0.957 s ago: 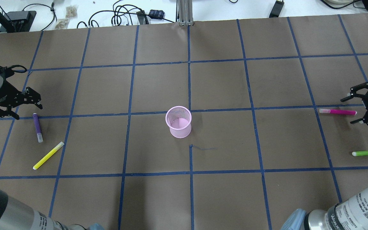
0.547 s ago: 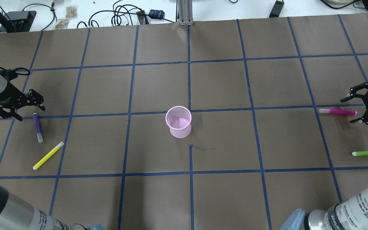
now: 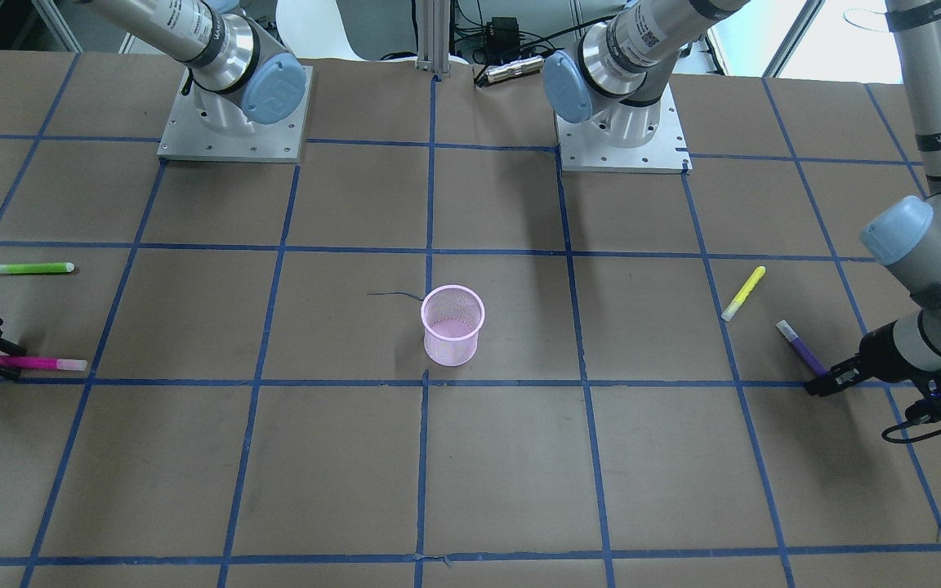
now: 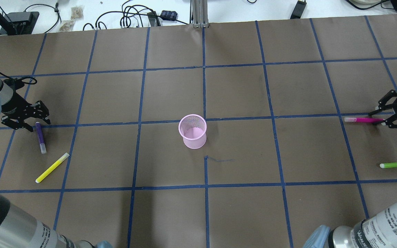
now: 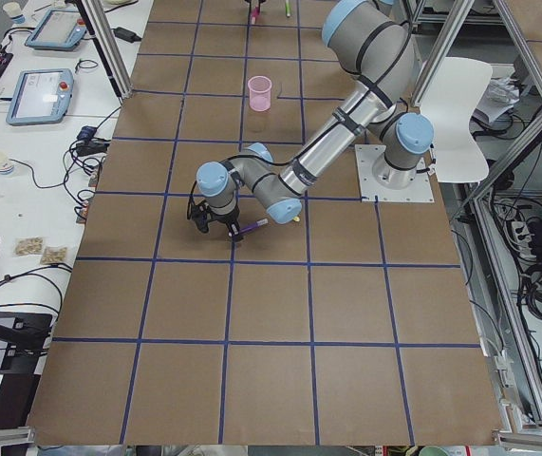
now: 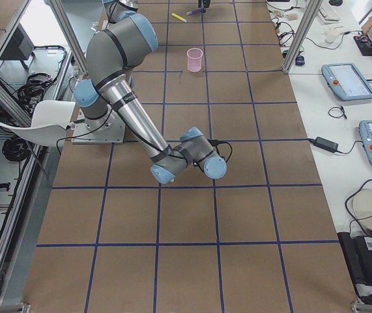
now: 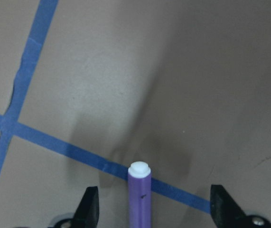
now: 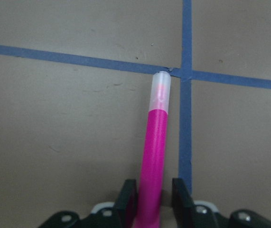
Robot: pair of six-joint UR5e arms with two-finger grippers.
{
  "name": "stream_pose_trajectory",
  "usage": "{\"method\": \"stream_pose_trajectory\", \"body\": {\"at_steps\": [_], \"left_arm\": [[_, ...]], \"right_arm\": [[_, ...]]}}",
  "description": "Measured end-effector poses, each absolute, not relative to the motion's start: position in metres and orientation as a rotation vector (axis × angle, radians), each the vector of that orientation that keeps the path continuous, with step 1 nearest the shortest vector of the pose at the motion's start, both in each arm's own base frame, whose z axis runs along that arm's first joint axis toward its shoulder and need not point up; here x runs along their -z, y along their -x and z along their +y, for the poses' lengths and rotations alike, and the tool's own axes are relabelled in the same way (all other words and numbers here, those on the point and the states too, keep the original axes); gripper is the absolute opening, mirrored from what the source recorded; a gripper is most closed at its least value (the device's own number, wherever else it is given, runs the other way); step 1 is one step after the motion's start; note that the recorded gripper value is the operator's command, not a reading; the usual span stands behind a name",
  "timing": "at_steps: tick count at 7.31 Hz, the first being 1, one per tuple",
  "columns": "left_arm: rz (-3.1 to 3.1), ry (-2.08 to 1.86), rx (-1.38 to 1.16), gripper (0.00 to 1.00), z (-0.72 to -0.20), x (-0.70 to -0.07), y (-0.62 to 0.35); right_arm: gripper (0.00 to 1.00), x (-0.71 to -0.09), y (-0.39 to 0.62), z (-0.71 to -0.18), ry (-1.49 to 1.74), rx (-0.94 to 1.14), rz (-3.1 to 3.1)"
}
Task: Insert purple and pink pens into pink cup
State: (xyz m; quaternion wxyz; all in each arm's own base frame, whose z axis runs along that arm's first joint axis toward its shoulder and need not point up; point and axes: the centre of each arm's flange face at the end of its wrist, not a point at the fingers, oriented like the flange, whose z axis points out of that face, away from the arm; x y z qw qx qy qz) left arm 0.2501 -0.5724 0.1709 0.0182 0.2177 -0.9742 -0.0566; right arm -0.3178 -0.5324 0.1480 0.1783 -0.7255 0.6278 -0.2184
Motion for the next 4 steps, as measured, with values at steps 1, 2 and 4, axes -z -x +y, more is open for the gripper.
{"method": "stream_pose_trajectory", "body": {"at_steps": [1, 2, 4], "left_arm": [[-3.025, -0.676, 0.176, 0.01, -0.572, -0.171, -0.250], [-3.025, -0.676, 0.178, 0.00, -0.572, -0.170, -0.250], [-3.022, -0.682, 0.191, 0.00, -0.570, -0.170, -0.252]], "right_arm": [[0.04, -0.148, 0.318, -0.533, 2.066, 0.618, 1.770], [0.02, -0.151, 0.318, -0.533, 2.079, 0.615, 1.766], [0.00, -0.170, 0.314, -0.539, 2.118, 0.601, 1.768]]}}
